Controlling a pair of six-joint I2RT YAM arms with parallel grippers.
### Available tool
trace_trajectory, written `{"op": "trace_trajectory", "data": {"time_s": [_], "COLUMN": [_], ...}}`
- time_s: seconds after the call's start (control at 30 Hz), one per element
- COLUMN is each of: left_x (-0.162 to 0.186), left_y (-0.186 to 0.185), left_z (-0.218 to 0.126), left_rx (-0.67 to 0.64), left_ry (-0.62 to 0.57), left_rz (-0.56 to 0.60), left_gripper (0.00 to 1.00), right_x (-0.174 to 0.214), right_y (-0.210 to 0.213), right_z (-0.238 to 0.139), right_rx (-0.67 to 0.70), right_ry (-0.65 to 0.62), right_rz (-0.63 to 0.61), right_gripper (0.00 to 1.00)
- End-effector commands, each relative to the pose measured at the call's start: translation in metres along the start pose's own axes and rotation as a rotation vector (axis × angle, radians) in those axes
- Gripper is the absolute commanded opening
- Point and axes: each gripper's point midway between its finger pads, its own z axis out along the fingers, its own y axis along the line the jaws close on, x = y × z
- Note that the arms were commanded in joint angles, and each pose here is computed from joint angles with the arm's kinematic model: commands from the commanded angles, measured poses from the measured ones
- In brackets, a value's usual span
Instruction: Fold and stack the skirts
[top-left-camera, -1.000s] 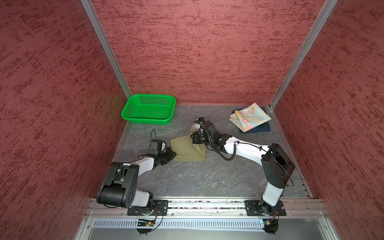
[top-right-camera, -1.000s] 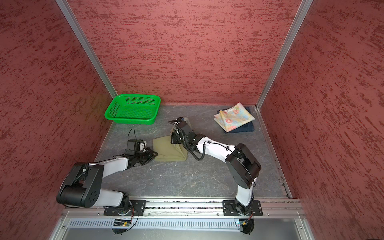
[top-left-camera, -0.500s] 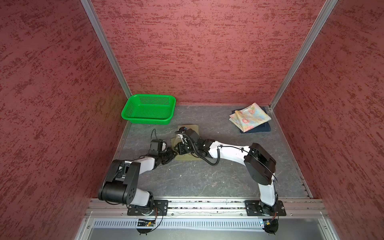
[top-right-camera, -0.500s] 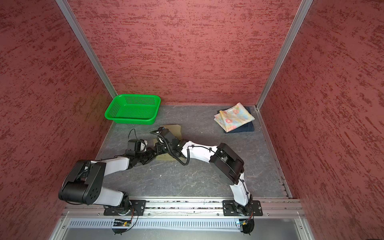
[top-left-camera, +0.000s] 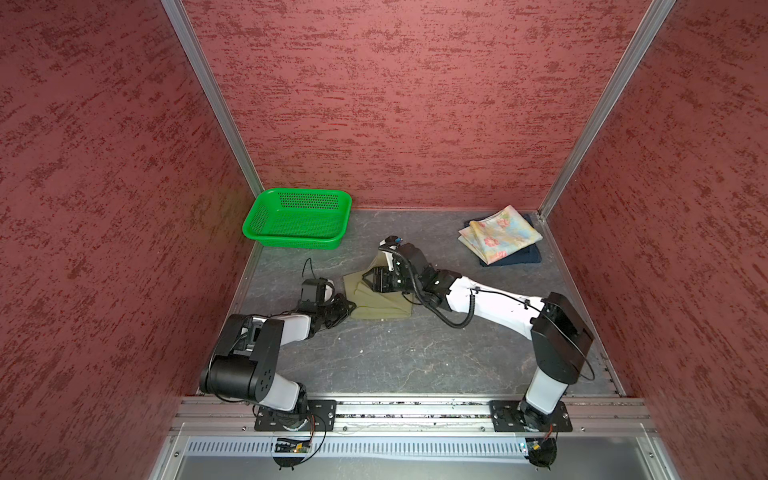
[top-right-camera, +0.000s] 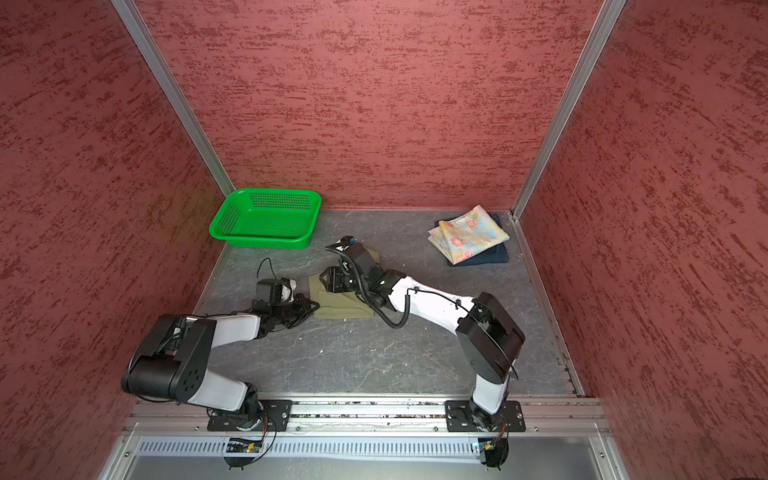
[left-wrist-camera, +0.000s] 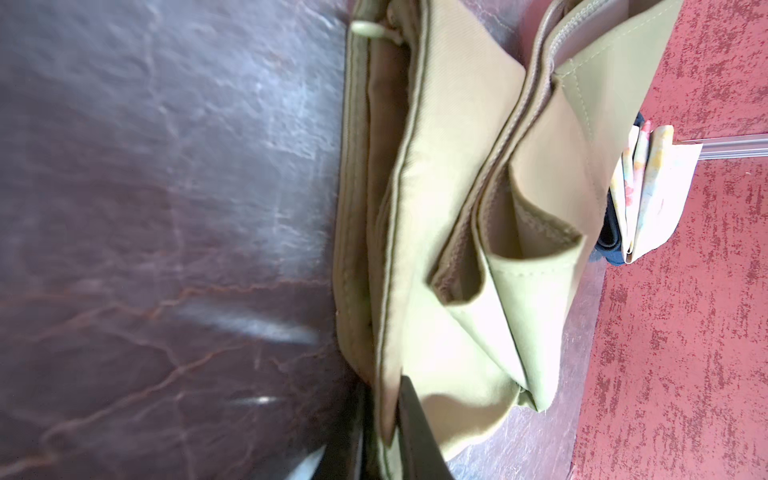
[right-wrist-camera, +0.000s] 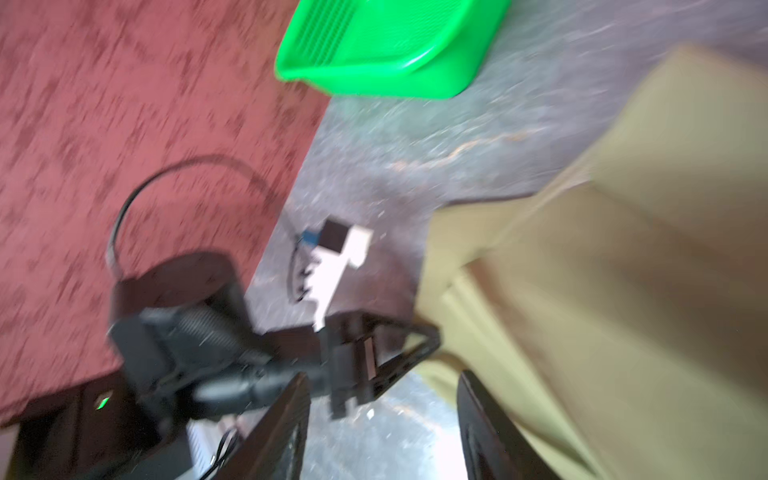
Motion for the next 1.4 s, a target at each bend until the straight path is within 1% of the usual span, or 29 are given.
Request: {"op": "trace_trajectory", "data": {"time_s": [0.0, 0.07, 0.17, 0.23, 0.33, 0.4, 0.67, 0.87, 1.03, 1.13, 1.23, 1.3, 1.37], "left_x": [0.023, 0.025, 0.029, 0.033, 0.040, 0.044, 0.054, 0.060, 0.060, 0.059, 0.059, 0.058, 0.058], "left_y": [0.028, 0.027, 0.025, 0.025, 0.026, 0.026, 0.026, 0.026, 0.025, 0.024, 0.023, 0.022, 0.023], "left_z": [0.003, 0.004, 0.007, 0.008, 0.009, 0.010, 0.014, 0.017, 0.016, 0.016, 0.016, 0.016, 0.015], "left_rx": [-0.085, -0.081, -0.077, -0.073, -0.067, -0.066, -0.047, -0.033, -0.030, -0.029, -0.026, -0.024, -0.026], "left_ry": [0.061, 0.065, 0.075, 0.080, 0.093, 0.101, 0.121, 0.135, 0.135, 0.135, 0.136, 0.135, 0.137], "left_rz": [-0.040, -0.038, -0.035, -0.036, -0.045, -0.046, -0.057, -0.070, -0.071, -0.072, -0.072, -0.074, -0.076], "left_gripper": [0.15, 0.15, 0.14, 0.15, 0.15, 0.14, 0.14, 0.14, 0.14, 0.14, 0.14, 0.14, 0.14], "right_x": [-0.012, -0.015, -0.011, -0.004, 0.008, 0.017, 0.039, 0.055, 0.061, 0.064, 0.069, 0.072, 0.075], "right_y": [-0.046, -0.058, -0.066, -0.065, -0.064, -0.065, -0.056, -0.056, -0.064, -0.063, -0.071, -0.077, -0.078], "right_z": [0.002, 0.011, 0.032, 0.041, 0.048, 0.051, 0.057, 0.068, 0.075, 0.080, 0.086, 0.091, 0.095], "right_rx": [0.211, 0.296, 0.363, 0.378, 0.376, 0.374, 0.354, 0.402, 0.411, 0.390, 0.413, 0.424, 0.416], "right_ry": [-0.037, -0.008, 0.059, 0.080, 0.105, 0.121, 0.155, 0.170, 0.175, 0.159, 0.160, 0.164, 0.164], "right_rz": [0.021, -0.013, -0.071, -0.121, -0.166, -0.204, -0.327, -0.460, -0.531, -0.577, -0.605, -0.612, -0.618], "right_gripper": [0.59, 0.61, 0.65, 0.67, 0.75, 0.77, 0.79, 0.81, 0.82, 0.81, 0.80, 0.77, 0.72]}}
